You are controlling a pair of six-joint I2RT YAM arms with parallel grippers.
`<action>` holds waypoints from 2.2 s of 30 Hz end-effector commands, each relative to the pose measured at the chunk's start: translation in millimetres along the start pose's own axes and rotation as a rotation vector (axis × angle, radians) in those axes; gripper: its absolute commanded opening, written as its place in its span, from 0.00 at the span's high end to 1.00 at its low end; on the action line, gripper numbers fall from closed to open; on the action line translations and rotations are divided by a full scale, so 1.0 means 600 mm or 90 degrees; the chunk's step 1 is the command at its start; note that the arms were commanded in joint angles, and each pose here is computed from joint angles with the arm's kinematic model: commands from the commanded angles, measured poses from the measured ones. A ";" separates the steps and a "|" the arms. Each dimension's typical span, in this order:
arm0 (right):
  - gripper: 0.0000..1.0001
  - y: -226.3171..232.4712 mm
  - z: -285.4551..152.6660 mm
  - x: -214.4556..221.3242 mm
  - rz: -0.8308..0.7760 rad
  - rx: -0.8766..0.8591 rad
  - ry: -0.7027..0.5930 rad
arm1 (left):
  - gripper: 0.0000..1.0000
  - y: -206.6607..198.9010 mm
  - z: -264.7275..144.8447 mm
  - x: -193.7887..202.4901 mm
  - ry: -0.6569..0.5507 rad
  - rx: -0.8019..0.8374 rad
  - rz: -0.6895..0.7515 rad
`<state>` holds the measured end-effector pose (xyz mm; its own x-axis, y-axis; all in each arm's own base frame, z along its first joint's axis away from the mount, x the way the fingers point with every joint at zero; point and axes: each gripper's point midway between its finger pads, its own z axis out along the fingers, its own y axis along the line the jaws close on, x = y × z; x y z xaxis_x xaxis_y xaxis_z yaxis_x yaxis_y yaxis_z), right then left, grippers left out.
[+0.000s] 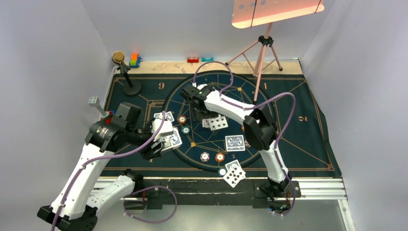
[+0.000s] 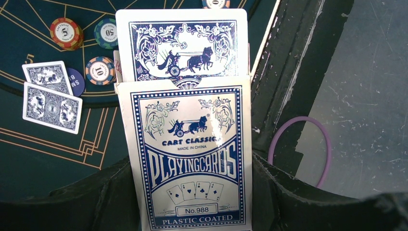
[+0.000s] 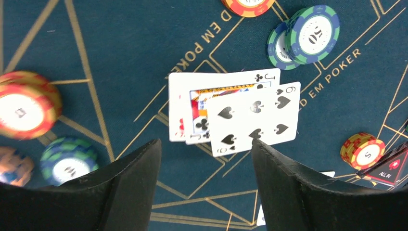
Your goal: Distribute texas hold em gaming equipment
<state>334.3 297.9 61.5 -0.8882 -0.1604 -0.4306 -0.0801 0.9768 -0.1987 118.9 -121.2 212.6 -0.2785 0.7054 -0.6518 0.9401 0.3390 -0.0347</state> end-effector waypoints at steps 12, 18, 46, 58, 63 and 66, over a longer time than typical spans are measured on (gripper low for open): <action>0.15 -0.015 -0.345 -0.052 0.103 -0.579 -0.201 | 1.00 0.010 0.015 -0.004 -0.009 0.003 0.005; 0.08 0.007 -0.397 0.007 0.078 -0.739 -0.172 | 1.00 0.014 0.018 -0.011 -0.019 0.001 0.005; 0.22 0.161 -0.414 0.083 -0.004 -0.894 -0.037 | 1.00 0.018 0.012 -0.028 -0.035 -0.003 0.001; 0.37 0.150 -0.378 0.100 -0.015 -0.830 -0.010 | 1.00 0.017 0.009 -0.031 -0.043 -0.009 0.003; 0.42 0.129 -0.375 0.089 0.003 -0.812 -0.028 | 1.00 0.016 0.007 -0.031 -0.045 -0.009 0.004; 0.45 0.119 -0.370 0.086 0.014 -0.805 -0.032 | 1.00 0.015 0.006 -0.032 -0.047 -0.011 0.005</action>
<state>174.6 406.2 216.2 -0.8896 -0.1515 -0.4309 -0.4543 0.3917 0.8001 127.8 -124.9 201.2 -0.3079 0.7050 -0.6389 0.9332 0.3547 -0.0583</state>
